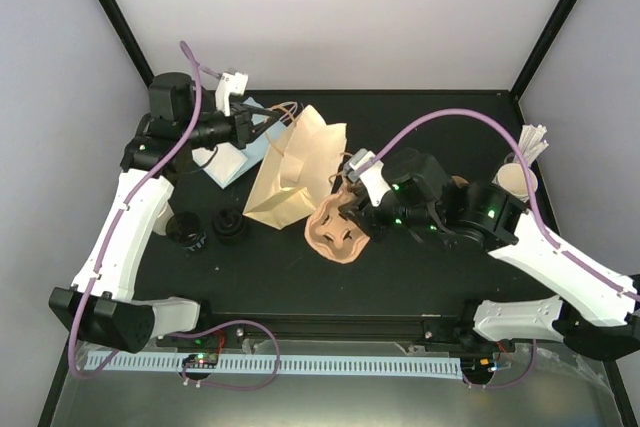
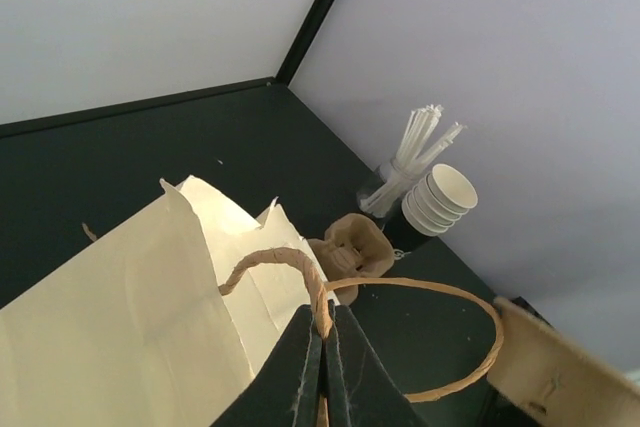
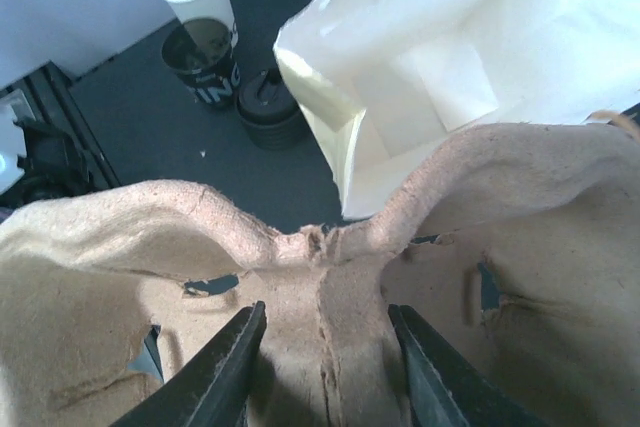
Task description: Pack the takeout coffee
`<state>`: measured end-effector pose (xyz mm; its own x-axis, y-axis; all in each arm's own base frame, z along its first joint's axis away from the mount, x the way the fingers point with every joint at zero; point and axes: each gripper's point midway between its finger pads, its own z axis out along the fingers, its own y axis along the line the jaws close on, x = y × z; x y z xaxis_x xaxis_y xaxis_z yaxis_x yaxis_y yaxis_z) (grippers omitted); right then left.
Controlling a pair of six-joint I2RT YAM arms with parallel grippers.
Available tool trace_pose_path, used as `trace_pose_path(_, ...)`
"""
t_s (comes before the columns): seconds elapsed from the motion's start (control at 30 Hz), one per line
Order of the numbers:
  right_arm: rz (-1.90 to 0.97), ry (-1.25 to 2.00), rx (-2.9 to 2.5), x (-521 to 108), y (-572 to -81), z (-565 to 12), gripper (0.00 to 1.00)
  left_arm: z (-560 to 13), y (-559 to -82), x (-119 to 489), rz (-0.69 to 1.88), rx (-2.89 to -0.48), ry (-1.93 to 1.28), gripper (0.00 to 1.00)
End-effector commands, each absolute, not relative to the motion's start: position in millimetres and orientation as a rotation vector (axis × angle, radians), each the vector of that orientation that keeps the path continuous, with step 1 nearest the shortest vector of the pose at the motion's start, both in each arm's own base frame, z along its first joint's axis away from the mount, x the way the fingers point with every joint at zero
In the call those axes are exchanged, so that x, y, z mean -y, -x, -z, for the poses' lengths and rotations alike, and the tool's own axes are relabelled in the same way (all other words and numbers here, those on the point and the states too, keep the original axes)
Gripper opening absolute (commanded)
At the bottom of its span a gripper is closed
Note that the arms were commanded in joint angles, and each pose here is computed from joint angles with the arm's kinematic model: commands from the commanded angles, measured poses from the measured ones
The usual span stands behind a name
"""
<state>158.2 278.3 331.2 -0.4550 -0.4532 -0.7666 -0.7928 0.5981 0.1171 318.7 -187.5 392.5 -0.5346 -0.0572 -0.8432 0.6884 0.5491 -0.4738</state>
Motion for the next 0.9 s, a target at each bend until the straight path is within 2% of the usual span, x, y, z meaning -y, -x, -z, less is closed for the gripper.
trace_pose_path(0.0, -0.649, 0.952, -2.066, -274, -164, -359, 0.35, -401, -309, 197, 1.084, -1.872, -0.583, 0.02)
trace_pose_path(0.33, -0.599, 0.867, -1.92, -277, -207, -413, 0.33, -398, -288, 215, 1.136, -1.871, -0.694, 0.02)
trace_pose_path(0.47, -0.638, 0.87, -1.899, -292, -220, -412, 0.31, -399, -282, 220, 1.155, -1.868, -0.718, 0.02)
trace_pose_path(0.63, -0.795, 0.911, -1.877, -312, -215, -408, 0.31, -400, -277, 221, 1.165, -1.866, -0.731, 0.02)
trace_pose_path(0.87, -0.84, 0.906, -1.958, -321, -220, -369, 0.3, -402, -273, 224, 1.198, -1.855, -0.747, 0.02)
